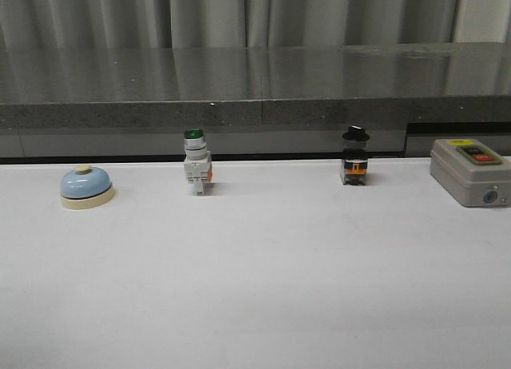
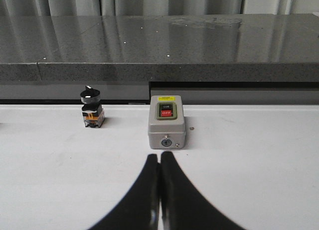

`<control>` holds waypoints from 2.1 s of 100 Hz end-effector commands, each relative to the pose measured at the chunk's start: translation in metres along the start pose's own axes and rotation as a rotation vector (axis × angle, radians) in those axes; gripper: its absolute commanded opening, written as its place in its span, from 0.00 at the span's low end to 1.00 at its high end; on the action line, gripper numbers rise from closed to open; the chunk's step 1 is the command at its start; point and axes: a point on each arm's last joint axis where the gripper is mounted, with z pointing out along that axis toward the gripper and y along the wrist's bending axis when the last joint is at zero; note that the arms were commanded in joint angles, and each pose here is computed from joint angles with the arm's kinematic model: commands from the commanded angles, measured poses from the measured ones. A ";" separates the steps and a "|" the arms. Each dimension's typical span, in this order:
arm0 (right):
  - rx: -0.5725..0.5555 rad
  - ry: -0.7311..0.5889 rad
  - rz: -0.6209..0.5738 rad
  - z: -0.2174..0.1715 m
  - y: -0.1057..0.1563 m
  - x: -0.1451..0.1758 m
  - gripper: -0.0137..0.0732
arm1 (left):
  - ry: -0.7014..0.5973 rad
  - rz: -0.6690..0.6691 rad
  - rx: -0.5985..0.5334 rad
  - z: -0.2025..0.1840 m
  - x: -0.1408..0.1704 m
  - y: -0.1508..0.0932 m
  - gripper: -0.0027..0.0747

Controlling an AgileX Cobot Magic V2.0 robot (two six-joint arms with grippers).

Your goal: Place and press bell with both arms

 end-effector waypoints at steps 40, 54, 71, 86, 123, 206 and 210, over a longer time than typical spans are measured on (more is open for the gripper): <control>-0.003 -0.121 -0.019 -0.003 0.000 -0.015 0.09 | -0.031 0.026 0.003 0.021 -0.028 -0.003 0.71; -0.003 -0.121 -0.019 -0.003 0.000 -0.015 0.09 | -0.029 0.026 0.003 0.021 -0.028 -0.003 0.94; -0.003 -0.121 -0.019 -0.003 0.000 -0.015 0.09 | -0.021 0.018 0.006 0.026 -0.031 -0.003 0.89; -0.003 -0.121 -0.019 -0.003 0.000 -0.015 0.09 | 0.006 0.033 0.037 0.043 -0.041 -0.013 0.89; -0.003 -0.121 -0.019 -0.003 0.000 -0.015 0.09 | 0.102 0.084 0.089 0.128 -0.075 -0.042 0.89; -0.003 -0.121 -0.019 -0.003 0.000 -0.015 0.09 | 0.396 0.100 0.056 0.266 -0.031 -0.043 0.89; -0.003 -0.121 -0.019 -0.003 0.000 -0.015 0.09 | 0.405 0.100 0.055 0.270 -0.027 -0.043 0.89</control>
